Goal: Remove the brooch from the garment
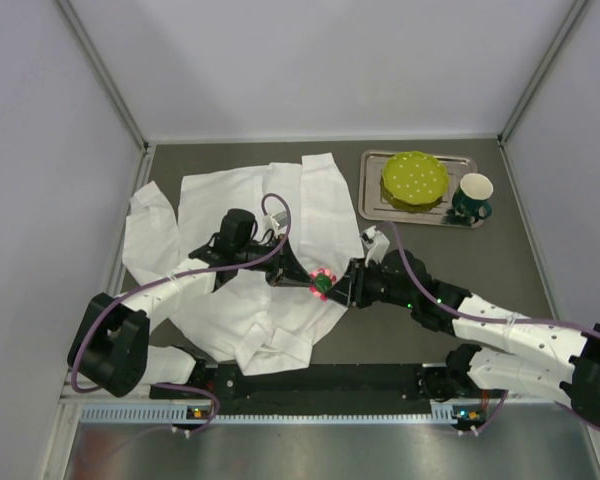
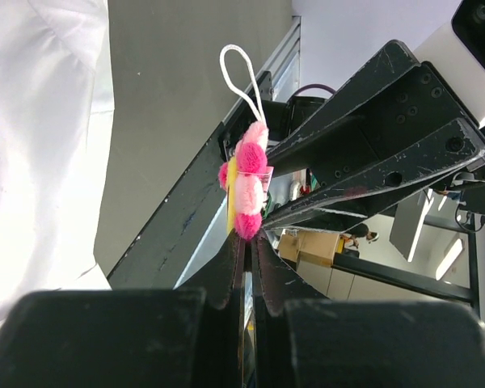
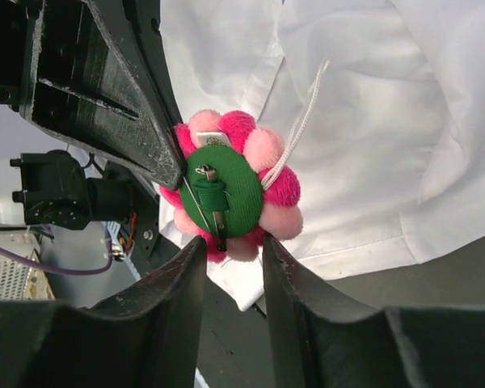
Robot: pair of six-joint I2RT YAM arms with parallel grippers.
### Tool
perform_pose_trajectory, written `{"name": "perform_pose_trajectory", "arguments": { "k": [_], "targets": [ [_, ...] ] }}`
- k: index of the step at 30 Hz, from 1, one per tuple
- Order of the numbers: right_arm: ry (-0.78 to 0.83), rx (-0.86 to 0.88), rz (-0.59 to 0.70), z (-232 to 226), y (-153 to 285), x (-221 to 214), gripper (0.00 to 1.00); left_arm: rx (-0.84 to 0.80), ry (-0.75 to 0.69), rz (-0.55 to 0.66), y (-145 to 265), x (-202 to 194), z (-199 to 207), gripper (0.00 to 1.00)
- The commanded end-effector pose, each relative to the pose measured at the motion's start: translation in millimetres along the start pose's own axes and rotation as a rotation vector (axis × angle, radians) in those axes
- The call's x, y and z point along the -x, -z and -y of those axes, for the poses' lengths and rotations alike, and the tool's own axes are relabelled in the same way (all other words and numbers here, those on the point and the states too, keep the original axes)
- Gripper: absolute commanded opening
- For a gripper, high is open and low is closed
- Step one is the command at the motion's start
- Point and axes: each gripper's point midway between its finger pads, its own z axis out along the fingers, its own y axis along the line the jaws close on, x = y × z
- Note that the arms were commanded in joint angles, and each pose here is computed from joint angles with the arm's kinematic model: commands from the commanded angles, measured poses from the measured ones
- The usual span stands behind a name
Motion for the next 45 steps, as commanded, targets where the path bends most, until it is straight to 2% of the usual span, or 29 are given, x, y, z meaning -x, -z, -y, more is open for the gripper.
{"name": "perform_pose_trajectory", "arguments": {
  "k": [1, 4, 7, 11, 16, 31, 36, 42, 45],
  "targets": [
    [0.02, -0.007, 0.02, -6, 11, 12, 0.38, -0.014, -0.054, 0.03, 1, 8, 8, 0.0],
    [0.053, -0.043, 0.021, -2, 18, 14, 0.41, 0.014, -0.029, 0.037, 0, 10, 2, 0.0],
    [0.092, -0.065, 0.018, -7, 21, 18, 0.4, 0.023, -0.016, 0.038, -2, 12, -1, 0.0],
    [0.152, -0.068, 0.009, -19, 15, 22, 0.33, 0.02, -0.011, 0.034, -3, 13, -1, 0.0],
    [0.169, -0.082, 0.024, -22, 9, 30, 0.19, 0.007, -0.02, 0.029, -2, 12, 3, 0.0],
    [0.189, -0.101, -0.005, -17, -7, 26, 0.17, -0.032, -0.048, 0.02, 0, 10, 13, 0.0],
    [0.195, -0.096, -0.024, -20, -12, 20, 0.1, -0.037, -0.037, 0.025, 0, 11, 14, 0.0],
    [0.183, -0.125, 0.015, -22, -15, 25, 0.01, -0.031, -0.026, 0.032, -1, 11, 11, 0.0],
    [0.165, -0.156, 0.048, -19, -15, 31, 0.0, -0.029, -0.021, 0.025, -1, 8, 8, 0.0]
  ]
}}
